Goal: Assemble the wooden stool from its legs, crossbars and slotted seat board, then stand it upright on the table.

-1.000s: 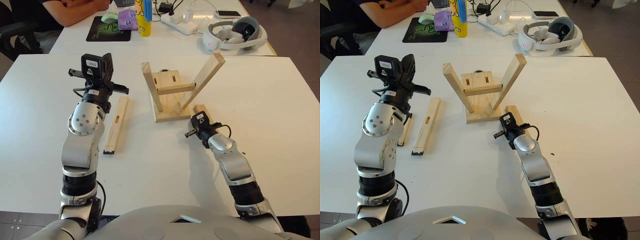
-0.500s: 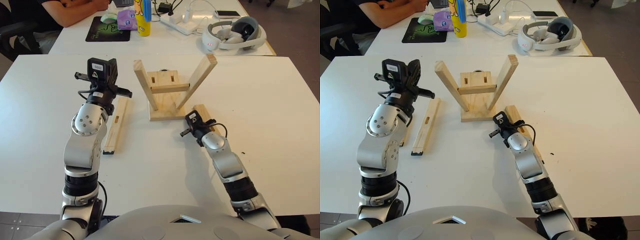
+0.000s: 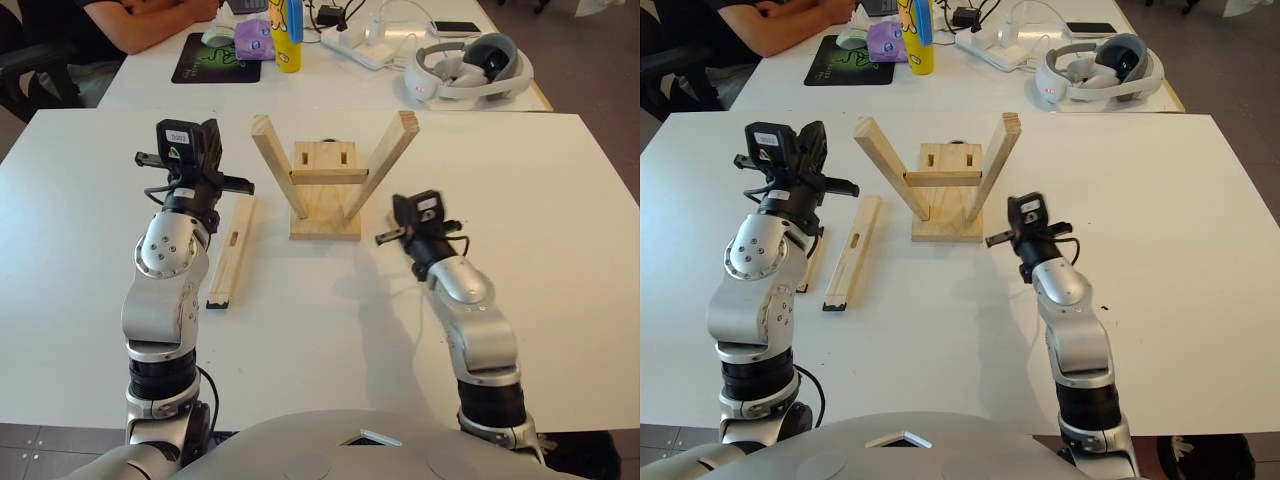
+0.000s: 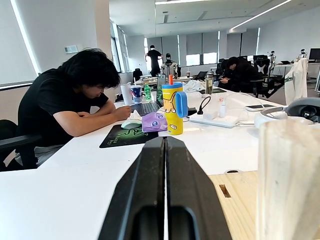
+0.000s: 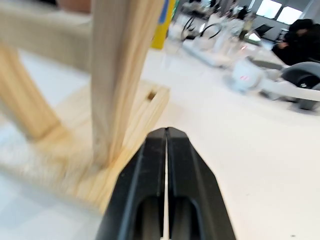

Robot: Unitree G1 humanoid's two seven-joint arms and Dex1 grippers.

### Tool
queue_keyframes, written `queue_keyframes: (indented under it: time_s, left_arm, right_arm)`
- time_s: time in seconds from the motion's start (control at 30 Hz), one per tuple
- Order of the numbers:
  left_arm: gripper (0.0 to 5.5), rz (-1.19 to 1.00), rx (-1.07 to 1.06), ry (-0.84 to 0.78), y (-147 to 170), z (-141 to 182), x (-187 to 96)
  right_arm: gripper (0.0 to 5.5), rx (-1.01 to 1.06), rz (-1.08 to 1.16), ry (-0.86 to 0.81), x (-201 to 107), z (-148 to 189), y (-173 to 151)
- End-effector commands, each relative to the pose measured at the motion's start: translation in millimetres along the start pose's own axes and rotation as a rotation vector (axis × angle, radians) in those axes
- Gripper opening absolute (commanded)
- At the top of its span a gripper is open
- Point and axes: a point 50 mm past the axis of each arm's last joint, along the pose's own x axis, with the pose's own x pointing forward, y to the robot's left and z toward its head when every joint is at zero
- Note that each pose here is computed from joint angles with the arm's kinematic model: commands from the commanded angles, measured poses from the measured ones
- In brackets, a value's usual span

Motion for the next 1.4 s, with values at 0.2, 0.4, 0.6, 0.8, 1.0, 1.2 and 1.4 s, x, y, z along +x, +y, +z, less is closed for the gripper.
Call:
queue_keyframes:
  time_s: [0.2,0.4,0.6,0.8,1.0,1.2,1.4]
  left_arm:
    - [0.01,0.014,0.015,-0.029,-1.5,7.1,5.2]
    - [0.01,-0.268,0.051,0.015,-44.6,1.3,10.5]
    - [0.01,-0.146,0.089,0.183,-21.5,-24.8,10.6]
    - [0.01,0.001,0.095,0.228,1.8,-34.0,4.7]
    - [0.01,-0.369,0.02,0.629,-22.7,-96.3,-46.0]
    - [0.01,-0.566,0.065,0.453,-49.5,-81.7,-38.8]
    - [0.01,-0.688,0.031,0.378,-94.5,-84.0,-21.8]
  right_arm:
    - [0.0,0.087,-0.207,-0.161,16.1,42.8,-28.1]
    - [0.0,0.008,0.129,-0.124,37.7,44.4,24.5]
    - [0.0,-0.018,0.032,0.015,36.1,17.7,7.3]
    - [0.0,-0.028,-0.123,0.112,31.0,-0.9,-22.0]
    - [0.0,-0.042,0.046,0.289,21.6,-36.5,-5.0]
    - [0.0,-0.03,0.082,0.295,22.0,-42.2,0.2]
    - [0.0,-0.036,0.117,0.267,32.8,-36.1,2.6]
